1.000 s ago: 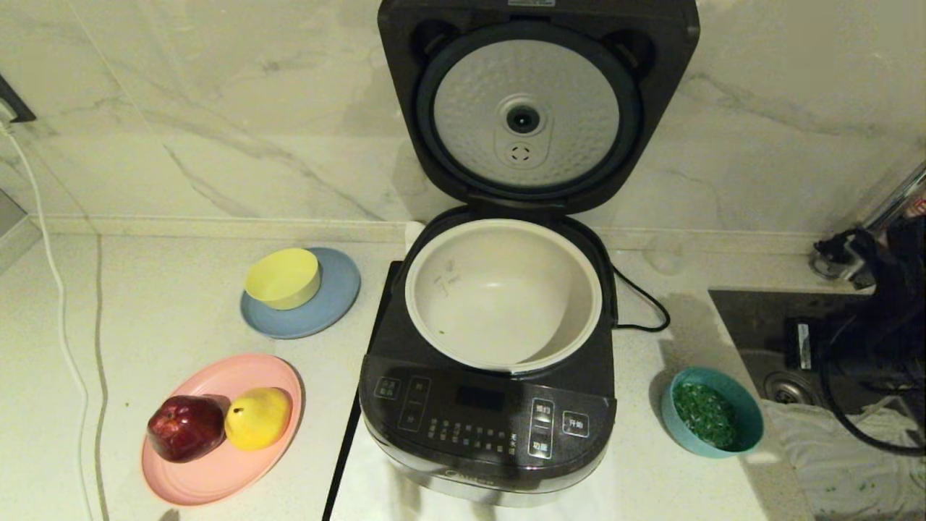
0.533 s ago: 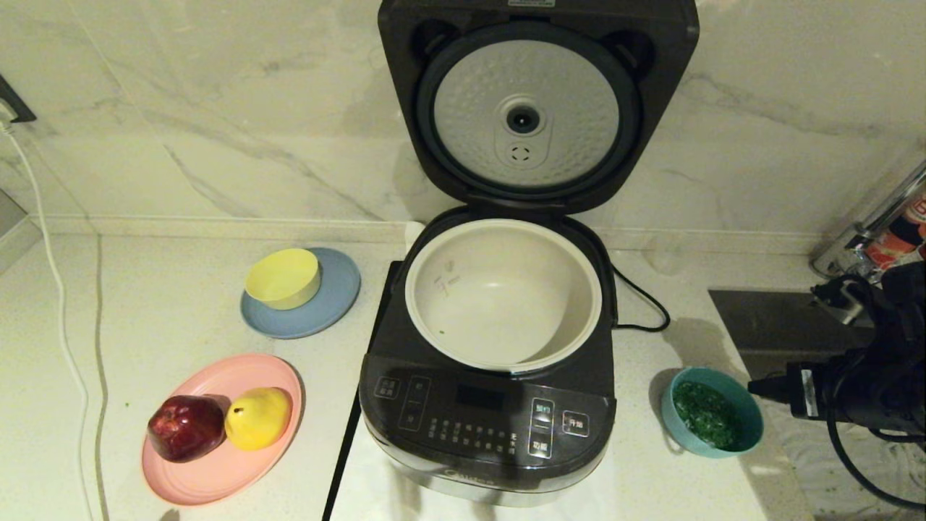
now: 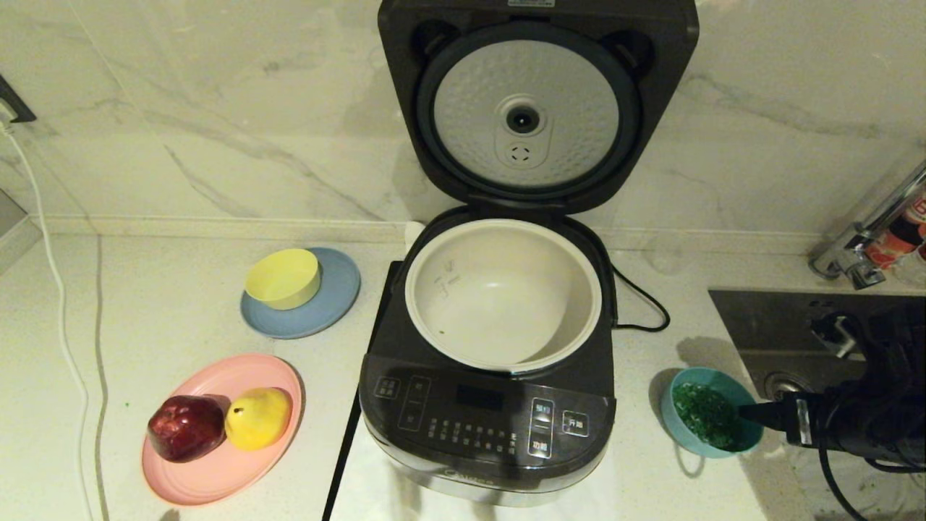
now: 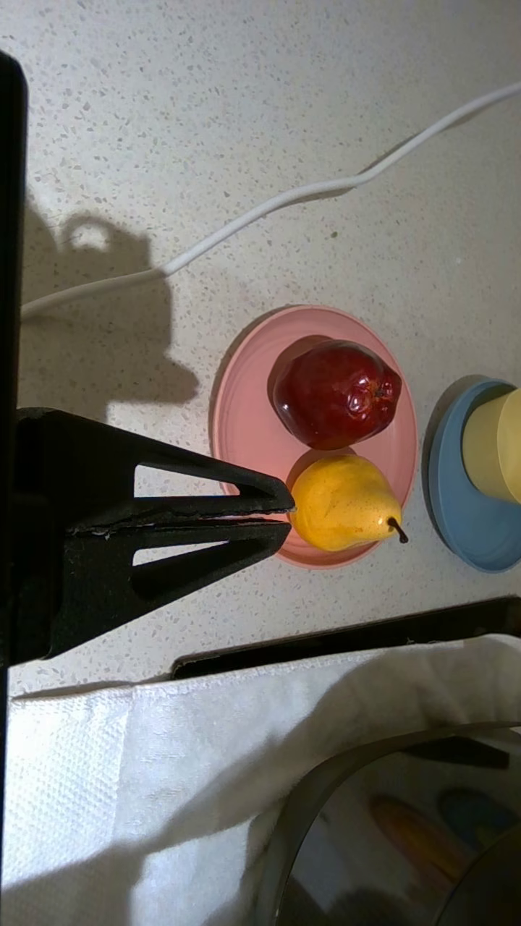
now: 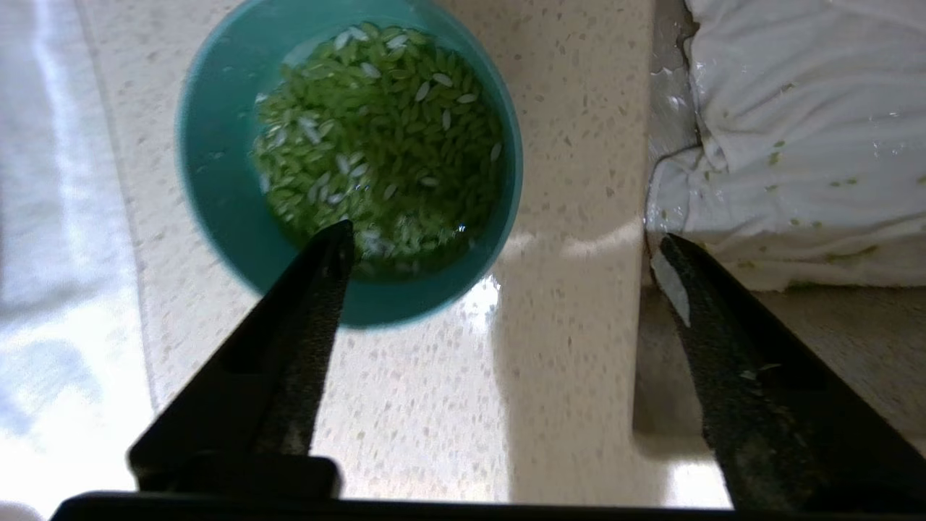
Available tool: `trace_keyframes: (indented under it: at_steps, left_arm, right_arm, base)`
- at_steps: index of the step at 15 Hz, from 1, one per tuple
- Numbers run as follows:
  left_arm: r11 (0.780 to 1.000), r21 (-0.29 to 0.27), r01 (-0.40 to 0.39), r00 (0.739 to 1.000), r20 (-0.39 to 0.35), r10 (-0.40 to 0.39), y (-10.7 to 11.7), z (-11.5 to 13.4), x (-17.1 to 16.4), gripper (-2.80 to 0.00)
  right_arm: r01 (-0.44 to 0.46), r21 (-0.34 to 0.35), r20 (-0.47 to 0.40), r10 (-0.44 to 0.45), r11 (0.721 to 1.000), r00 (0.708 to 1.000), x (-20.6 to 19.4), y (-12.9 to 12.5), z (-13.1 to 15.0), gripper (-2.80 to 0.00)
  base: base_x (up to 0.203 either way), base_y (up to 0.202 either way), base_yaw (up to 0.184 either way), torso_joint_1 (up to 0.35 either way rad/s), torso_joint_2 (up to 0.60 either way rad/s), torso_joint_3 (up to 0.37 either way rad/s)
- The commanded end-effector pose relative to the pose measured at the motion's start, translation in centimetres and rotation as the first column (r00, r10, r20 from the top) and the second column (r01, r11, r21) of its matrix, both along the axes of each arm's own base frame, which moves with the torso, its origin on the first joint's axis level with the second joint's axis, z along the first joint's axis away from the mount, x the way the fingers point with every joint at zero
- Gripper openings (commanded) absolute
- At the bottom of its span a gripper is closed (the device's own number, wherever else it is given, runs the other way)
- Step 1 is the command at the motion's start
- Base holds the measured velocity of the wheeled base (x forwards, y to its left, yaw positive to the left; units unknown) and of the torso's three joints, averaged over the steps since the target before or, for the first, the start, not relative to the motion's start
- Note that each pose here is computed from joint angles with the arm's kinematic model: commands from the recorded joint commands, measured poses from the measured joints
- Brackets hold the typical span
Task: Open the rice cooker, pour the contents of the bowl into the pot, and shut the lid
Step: Fill a bowl with water from the tap
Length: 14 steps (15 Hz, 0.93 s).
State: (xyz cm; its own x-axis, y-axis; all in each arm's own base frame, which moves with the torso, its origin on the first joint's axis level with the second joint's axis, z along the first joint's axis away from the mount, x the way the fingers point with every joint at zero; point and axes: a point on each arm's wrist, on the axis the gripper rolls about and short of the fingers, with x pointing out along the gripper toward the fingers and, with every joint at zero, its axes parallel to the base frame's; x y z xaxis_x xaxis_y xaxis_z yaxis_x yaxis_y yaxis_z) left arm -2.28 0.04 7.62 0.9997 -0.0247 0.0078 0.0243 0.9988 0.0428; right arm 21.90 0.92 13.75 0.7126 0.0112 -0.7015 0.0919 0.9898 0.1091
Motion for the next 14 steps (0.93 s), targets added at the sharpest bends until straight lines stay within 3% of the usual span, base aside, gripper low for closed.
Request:
trace_keyframes:
  at_steps: [1,8,14]
  left_arm:
    - [1.000,0.000,0.000,1.000,-0.008,0.000,0.0,-0.3,0.1,-2.80]
    - [1.000,0.000,0.000,1.000,-0.008,0.000,0.0,-0.3,0.1,-2.80]
    - [1.000,0.000,0.000,1.000,-0.008,0.000,0.0,-0.3,0.1,-2.80]
  right_arm:
    - [0.005,0.000,-0.030,-0.005,1.000,1.000,1.0,0.0,-1.4,0.00]
    - [0.072,-0.003,0.000,-0.072,0.997,0.997,4.1,-1.5,-2.9,0.00]
    - [0.101,-0.002,0.032,-0.101,0.995,0.994,5.7,-2.2,-2.5,0.00]
  base:
    - [0.000,0.000,0.000,0.000,0.00,0.000]
    - [0.000,0.000,0.000,0.000,0.00,0.000]
    - [0.000,0.000,0.000,0.000,0.00,0.000]
